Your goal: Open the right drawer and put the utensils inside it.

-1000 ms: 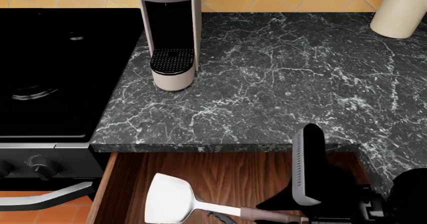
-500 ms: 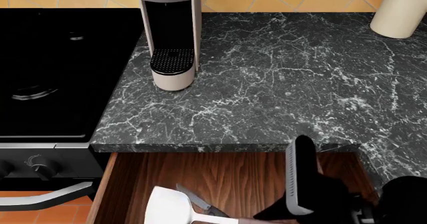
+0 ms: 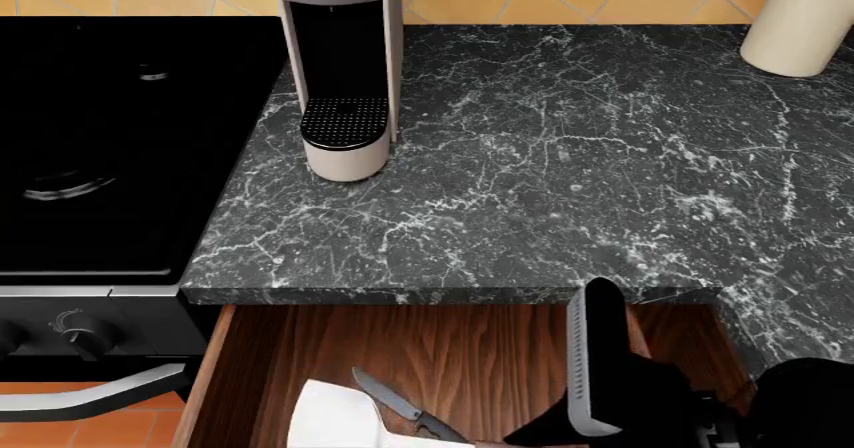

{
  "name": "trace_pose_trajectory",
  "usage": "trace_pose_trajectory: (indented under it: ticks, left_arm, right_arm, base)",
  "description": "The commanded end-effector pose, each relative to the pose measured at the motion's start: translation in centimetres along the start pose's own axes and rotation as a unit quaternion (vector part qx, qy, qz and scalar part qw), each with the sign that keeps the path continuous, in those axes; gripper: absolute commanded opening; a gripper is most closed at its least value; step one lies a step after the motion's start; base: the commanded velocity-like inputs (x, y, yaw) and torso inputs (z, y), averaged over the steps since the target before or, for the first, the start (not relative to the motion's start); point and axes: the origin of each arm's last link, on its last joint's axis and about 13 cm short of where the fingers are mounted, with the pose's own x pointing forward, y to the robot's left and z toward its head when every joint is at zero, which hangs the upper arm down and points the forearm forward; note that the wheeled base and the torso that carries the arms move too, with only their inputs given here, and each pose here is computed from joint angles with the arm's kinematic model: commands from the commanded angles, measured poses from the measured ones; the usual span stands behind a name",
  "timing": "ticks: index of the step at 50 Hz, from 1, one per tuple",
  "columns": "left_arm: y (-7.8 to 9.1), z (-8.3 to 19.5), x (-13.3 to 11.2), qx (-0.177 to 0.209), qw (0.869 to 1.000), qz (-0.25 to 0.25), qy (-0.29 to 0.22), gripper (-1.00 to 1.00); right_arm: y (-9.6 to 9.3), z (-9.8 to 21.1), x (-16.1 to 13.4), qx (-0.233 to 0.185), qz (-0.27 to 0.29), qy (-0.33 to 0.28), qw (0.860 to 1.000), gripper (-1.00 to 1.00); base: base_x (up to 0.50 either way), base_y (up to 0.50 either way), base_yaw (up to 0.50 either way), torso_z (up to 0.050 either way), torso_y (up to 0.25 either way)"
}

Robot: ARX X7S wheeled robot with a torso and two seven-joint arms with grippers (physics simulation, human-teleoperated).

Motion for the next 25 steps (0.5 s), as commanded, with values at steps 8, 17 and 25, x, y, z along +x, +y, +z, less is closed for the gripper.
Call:
trace_pose_trajectory:
  ticks: [8,17,25]
  left_arm:
    - [-0.01,-0.04,0.02,0.0,1.0,0.0,0.0,1.0]
    - [-0.02,0.01,-0.02,0.0,1.0,-0.001,0.0,1.0]
    - [-0.03,0.03,-0.02,0.0,1.0,-0.001,0.0,1.0]
  right_arm:
    - [0.07,0.05,0.0,-0.005,0.001,-0.004,1.0,-1.0]
    - [-0.05,0.29,-0.07,-0.01,-0.008,-0.007,1.0,1.0]
    - [0.1,0.27,-0.05,-0.015,-0.006,-0.003,1.0,1.0]
  base:
    - [0.0,0.0,0.0,0.0,0.0]
    - [0.0,0.0,0.0,0.0,0.0]
    - [0.0,0.0,0.0,0.0,0.0]
